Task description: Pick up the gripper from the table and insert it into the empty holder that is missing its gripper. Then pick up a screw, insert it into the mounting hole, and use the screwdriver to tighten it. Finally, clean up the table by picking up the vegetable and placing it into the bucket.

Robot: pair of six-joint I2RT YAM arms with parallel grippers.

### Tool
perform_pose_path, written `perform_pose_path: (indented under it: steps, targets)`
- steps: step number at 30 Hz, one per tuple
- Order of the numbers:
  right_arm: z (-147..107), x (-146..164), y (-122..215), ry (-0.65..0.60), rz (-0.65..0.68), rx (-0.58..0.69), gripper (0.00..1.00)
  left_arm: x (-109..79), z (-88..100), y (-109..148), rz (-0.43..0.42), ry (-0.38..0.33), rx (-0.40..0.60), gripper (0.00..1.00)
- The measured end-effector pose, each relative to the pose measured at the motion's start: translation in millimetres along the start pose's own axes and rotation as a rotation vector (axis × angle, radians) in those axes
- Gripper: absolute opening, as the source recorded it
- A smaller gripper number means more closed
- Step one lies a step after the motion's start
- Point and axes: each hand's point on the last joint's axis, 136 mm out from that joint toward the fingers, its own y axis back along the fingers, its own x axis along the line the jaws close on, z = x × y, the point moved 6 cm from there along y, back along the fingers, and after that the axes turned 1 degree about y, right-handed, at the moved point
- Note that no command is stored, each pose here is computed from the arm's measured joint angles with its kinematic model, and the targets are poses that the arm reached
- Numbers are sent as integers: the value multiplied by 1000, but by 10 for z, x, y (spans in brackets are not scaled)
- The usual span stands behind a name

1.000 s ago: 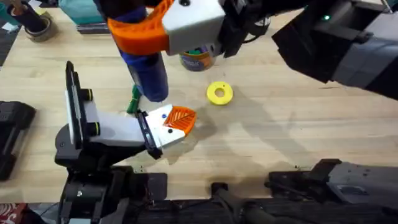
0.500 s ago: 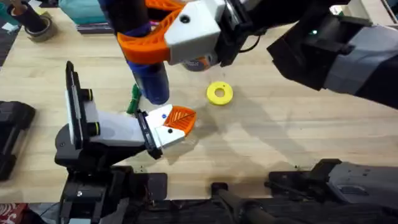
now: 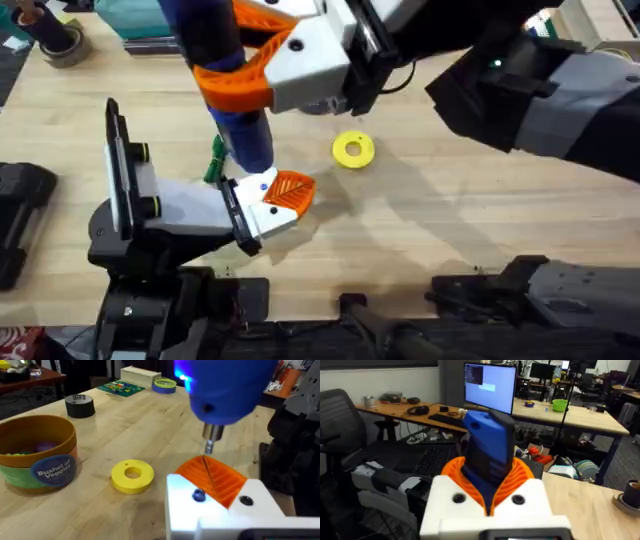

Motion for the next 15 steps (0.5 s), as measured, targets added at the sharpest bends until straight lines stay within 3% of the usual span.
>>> perform_pose_path:
  steps: [15]
  targets:
    - [-123, 14, 4, -21, -19, 3, 24, 0, 0, 0, 0, 0, 0, 4]
